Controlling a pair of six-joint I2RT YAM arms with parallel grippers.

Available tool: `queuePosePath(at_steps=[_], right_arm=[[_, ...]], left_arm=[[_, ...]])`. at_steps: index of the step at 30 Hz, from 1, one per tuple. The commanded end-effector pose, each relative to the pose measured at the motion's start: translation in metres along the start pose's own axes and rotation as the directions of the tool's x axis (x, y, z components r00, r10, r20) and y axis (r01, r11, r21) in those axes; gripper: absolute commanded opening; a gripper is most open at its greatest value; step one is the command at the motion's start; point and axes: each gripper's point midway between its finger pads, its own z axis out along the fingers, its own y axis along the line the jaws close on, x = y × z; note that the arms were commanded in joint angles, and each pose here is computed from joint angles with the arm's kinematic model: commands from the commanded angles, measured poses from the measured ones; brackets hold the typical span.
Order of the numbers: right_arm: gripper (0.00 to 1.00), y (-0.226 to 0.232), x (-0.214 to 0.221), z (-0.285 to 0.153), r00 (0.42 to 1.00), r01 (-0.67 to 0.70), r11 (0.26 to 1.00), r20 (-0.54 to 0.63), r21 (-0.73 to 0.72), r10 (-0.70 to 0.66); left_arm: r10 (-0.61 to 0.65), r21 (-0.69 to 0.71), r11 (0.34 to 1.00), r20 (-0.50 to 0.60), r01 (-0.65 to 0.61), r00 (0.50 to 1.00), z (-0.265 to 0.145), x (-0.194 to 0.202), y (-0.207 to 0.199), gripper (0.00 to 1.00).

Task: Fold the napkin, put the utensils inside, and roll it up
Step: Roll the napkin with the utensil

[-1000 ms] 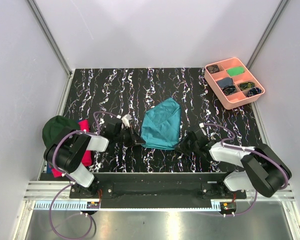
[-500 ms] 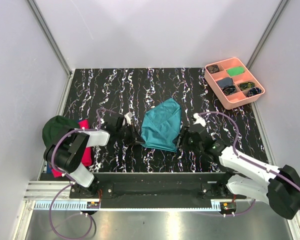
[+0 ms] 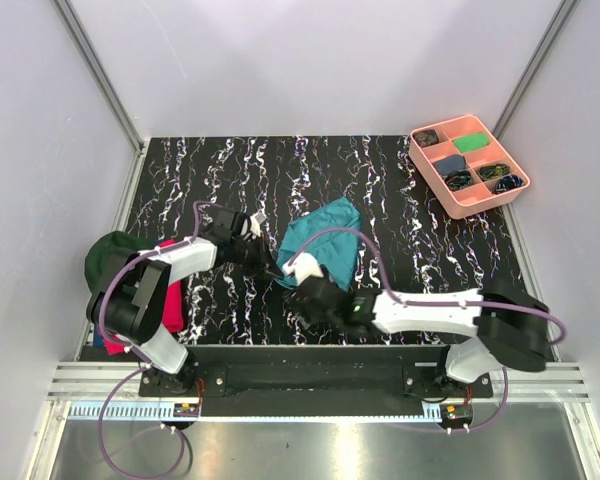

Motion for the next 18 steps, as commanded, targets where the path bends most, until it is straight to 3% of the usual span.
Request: queuePosePath(at_steps=[1, 12, 18], right_arm=[[0.77, 0.003, -0.028, 0.008, 0.974, 0.195, 0.967, 0.084, 0.165, -0.211], [0.76, 0.004, -0.018, 0.038, 0.913, 0.377, 0.869, 0.026, 0.321, -0.406], [0.67, 0.007, -0.014, 0.053, 0.898, 0.406, 0.851, 0.029, 0.332, -0.440]], left_arm=[[0.017, 0.004, 1.000, -0.057, -0.017, 0.998, -0.003, 0.004, 0.000, 0.00], [0.018, 0.000, 1.000, -0.077, -0.018, 0.997, -0.004, 0.003, 0.002, 0.00], [0.021, 0.003, 1.000, -0.091, -0.021, 0.996, -0.004, 0.004, 0.003, 0.00]])
